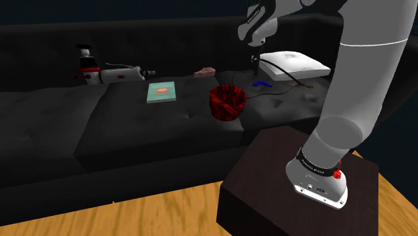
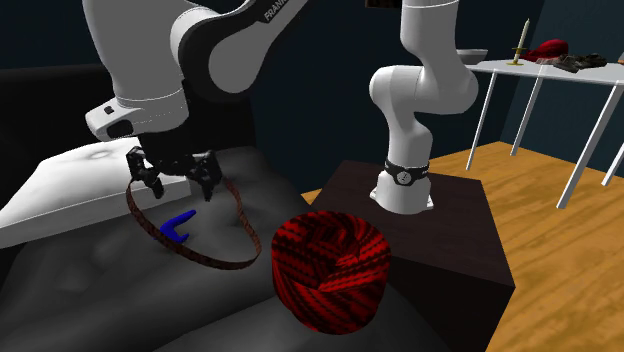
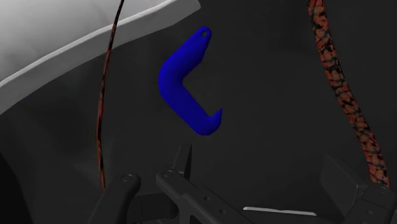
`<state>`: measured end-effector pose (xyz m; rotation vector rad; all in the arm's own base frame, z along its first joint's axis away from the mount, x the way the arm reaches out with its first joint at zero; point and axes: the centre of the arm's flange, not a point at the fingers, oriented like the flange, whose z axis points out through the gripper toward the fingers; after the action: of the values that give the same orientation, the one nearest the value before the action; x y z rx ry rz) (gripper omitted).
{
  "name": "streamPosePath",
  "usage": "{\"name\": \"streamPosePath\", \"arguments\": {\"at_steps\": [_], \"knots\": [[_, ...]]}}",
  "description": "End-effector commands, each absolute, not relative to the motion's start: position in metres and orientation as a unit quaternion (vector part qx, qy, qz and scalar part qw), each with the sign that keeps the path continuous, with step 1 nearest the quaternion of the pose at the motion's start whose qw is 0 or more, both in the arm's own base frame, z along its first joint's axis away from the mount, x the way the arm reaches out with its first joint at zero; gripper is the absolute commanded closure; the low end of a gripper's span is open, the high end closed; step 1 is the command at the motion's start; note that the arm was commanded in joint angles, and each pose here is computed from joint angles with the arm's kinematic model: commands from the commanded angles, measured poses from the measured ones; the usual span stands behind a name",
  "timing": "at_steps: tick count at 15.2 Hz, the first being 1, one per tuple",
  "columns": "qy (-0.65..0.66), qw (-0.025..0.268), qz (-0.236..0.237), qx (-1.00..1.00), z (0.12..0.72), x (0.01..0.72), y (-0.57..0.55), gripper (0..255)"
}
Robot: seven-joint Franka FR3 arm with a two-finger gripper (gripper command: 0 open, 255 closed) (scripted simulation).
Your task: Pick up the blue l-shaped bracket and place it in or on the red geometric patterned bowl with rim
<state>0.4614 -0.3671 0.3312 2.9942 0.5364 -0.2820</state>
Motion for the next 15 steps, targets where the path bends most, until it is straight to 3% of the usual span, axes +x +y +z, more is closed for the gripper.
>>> {"name": "streamPosePath", "arguments": {"at_steps": [1,8,15], "knots": [[0.182,0.044,-0.097,0.978,0.319,0.467,-0.379,0],[0.182,0.044,-0.097,0.978,0.280,0.460,-0.384,0],[0.182,0.044,-0.097,0.978,0.280,0.460,-0.384,0]]}}
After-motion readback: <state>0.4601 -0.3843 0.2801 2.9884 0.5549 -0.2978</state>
